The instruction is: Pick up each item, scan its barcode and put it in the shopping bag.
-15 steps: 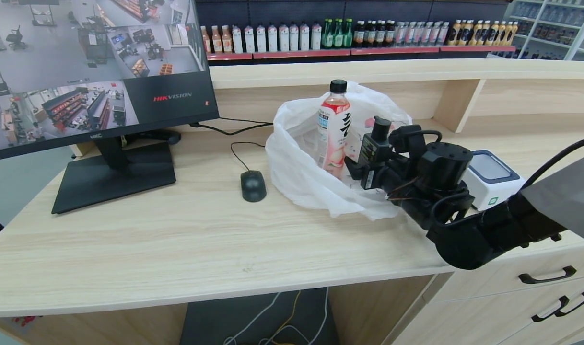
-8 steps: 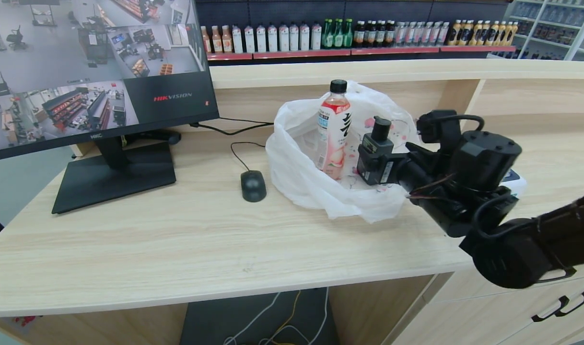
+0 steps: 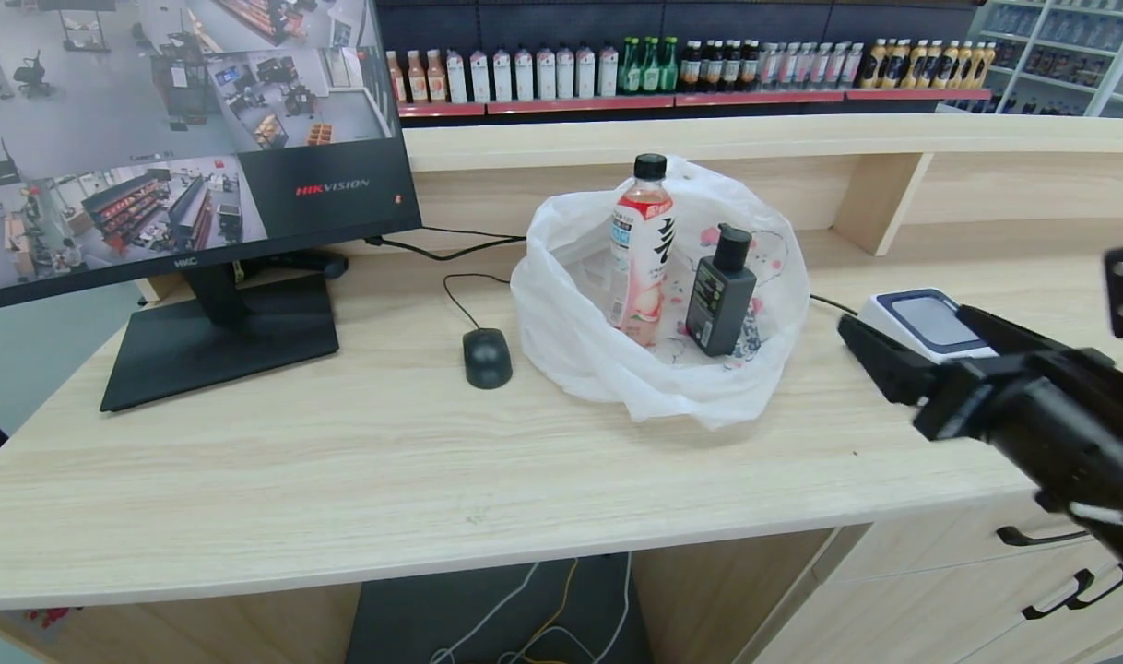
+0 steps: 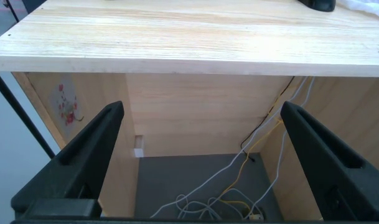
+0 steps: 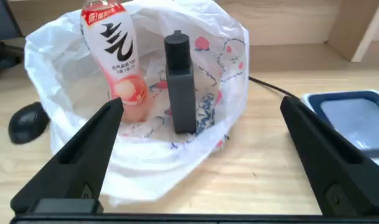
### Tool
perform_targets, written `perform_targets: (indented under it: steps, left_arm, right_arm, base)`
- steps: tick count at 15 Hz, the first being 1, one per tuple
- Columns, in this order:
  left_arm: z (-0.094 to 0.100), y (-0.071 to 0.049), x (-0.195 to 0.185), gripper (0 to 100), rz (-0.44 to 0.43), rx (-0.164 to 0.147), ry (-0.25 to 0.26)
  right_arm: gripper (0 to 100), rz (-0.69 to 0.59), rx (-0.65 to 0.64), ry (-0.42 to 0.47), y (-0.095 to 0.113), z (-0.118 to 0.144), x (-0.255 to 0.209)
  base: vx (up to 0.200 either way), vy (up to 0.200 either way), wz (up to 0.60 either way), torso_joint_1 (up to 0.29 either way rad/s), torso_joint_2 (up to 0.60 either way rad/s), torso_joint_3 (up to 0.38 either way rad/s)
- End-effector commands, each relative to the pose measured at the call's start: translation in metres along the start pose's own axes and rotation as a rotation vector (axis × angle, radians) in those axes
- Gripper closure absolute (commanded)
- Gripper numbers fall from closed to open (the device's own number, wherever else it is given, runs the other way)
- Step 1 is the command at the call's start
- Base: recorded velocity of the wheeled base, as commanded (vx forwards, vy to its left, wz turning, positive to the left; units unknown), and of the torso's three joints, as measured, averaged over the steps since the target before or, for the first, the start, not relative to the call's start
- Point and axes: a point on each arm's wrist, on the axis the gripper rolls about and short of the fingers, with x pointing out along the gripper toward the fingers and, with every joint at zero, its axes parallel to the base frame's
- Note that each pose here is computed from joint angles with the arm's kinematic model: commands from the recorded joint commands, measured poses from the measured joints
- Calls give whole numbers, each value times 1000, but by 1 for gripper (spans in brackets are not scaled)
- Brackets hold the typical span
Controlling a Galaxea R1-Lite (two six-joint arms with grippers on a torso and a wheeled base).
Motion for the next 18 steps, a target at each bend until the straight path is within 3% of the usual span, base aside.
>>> perform_targets:
  steps: [1,5,8,12,14,16,18]
  left_arm:
    - [0,0,0,0,1,0,0]
    - [0,0,0,0,0,9,0]
    - [0,0,0,0,1,9,0]
    - [0,0,0,0,0,9,0]
    - [0,0,0,0,0,9,0]
    - [0,0,0,0,-2,11,0]
    - [0,0,0,0,0,9,0]
  right_arm:
    - [0,-2,-3,-23,-35,-7,-101]
    - [0,34,-34,87,-61,-33,-181]
    - [0,138,-50,158,-72,-72,-222]
    - [0,168,-46,172,-72,-88,-227]
    - [0,123,-57,220,-70,-88,-223]
    - [0,-57,-77,317,-64,-87,-216]
    - [0,-136,-74,323,-63,-87,-216]
  base:
    - [0,0,0,0,0,0]
    - [0,0,0,0,0,0]
    - [0,0,0,0,0,0]
    - [0,0,0,0,0,0]
    - [0,0,0,0,0,0]
    - [0,0,0,0,0,0]
    - [0,0,0,0,0,0]
